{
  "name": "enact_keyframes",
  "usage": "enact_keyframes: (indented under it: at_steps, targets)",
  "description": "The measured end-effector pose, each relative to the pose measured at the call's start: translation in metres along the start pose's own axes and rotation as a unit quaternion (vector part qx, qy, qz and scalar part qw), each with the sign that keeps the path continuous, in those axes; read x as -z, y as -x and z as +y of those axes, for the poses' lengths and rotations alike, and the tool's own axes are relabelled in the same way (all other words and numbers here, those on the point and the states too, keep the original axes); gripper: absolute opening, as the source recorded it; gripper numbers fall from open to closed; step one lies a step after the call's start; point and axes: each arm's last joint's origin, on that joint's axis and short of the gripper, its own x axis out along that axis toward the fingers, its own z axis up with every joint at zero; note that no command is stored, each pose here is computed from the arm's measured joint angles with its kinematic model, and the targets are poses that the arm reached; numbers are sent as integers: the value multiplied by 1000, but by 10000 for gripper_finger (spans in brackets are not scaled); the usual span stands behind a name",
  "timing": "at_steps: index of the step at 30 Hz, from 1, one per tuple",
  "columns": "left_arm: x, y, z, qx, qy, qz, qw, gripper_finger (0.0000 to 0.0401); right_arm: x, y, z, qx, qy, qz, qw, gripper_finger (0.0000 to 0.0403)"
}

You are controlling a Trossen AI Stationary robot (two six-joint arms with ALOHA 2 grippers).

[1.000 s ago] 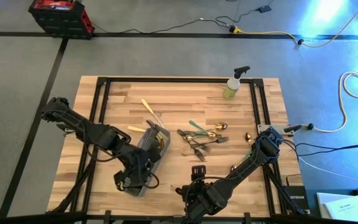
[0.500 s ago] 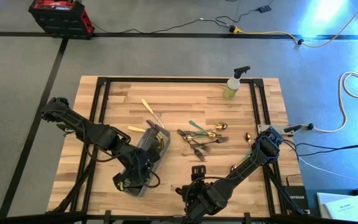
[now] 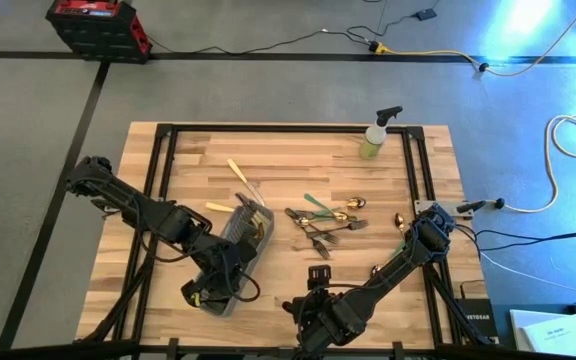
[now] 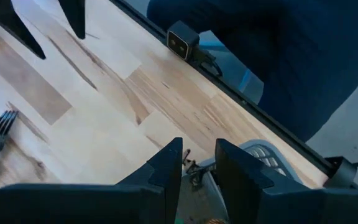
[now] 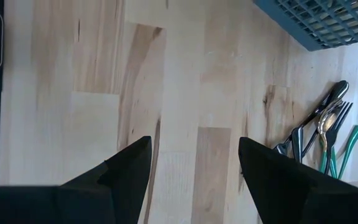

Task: Sort silverware
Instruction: Put the fork into the silverware tray

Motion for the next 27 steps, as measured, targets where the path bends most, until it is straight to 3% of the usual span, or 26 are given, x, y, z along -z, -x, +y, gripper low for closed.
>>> enact_keyframes:
  at_steps: [9,18,27]
  targets:
    - [6,-7,1,-19,19,14,1000,78,0,0,0,0,-1,-1,1000,225]
    - [10,-12,1,-18,25,22,999,4,0,0,0,0,-1,-1,1000,225]
    - [11,-12,0,-16,50,23,998,2,0,0,0,0,-1,-1,1000,225]
